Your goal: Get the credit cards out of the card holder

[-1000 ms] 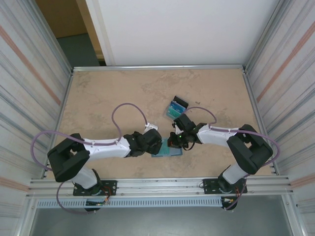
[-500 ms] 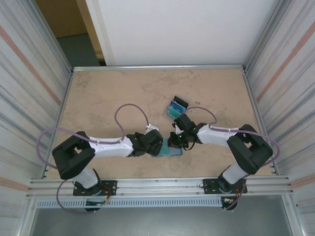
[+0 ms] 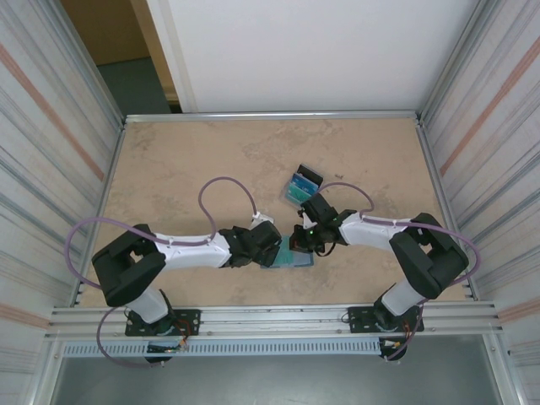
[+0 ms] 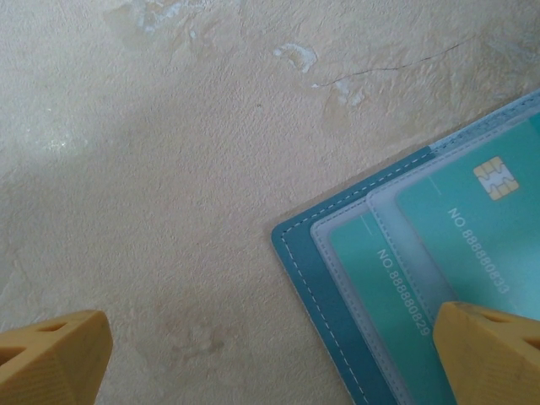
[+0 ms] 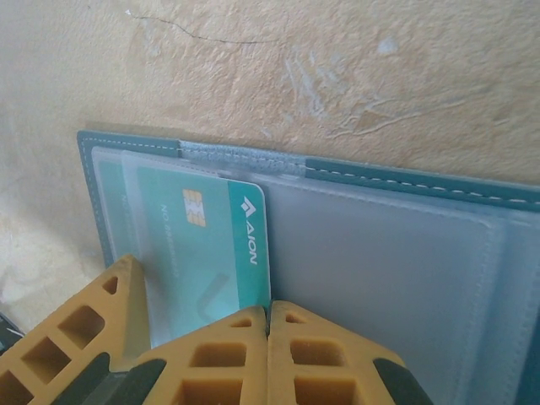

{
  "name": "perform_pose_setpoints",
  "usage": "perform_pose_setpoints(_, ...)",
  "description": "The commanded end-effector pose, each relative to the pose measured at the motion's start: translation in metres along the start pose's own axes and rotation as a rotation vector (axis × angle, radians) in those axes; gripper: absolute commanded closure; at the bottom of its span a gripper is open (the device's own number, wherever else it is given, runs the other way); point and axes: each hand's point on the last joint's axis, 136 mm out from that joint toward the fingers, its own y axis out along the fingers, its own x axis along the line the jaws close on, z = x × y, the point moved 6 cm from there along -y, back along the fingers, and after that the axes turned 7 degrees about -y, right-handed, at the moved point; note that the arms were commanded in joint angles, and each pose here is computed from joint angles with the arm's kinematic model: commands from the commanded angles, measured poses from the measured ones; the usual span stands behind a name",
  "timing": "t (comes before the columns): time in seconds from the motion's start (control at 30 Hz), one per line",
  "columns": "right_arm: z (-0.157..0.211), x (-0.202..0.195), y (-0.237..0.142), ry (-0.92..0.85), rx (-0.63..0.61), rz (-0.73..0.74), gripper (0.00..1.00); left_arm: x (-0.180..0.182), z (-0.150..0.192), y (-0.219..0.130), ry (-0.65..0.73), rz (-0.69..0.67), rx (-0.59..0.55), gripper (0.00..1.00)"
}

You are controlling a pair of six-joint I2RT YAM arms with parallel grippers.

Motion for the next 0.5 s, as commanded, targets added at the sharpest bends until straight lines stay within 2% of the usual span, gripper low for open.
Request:
perform_pose_setpoints(0.0,0.003,-0.01,-0.006,0.003,0.003,0.045,1.0,0.012,0.018,0.007,0.039,-0.065,0.09,0.01)
perform_pose_setpoints(0.47,0.003,-0.016,-0.018,-0.007,-0.015,0.092,1.0,0.011,0.011,0.0,0.034,-0.047,0.061,0.01)
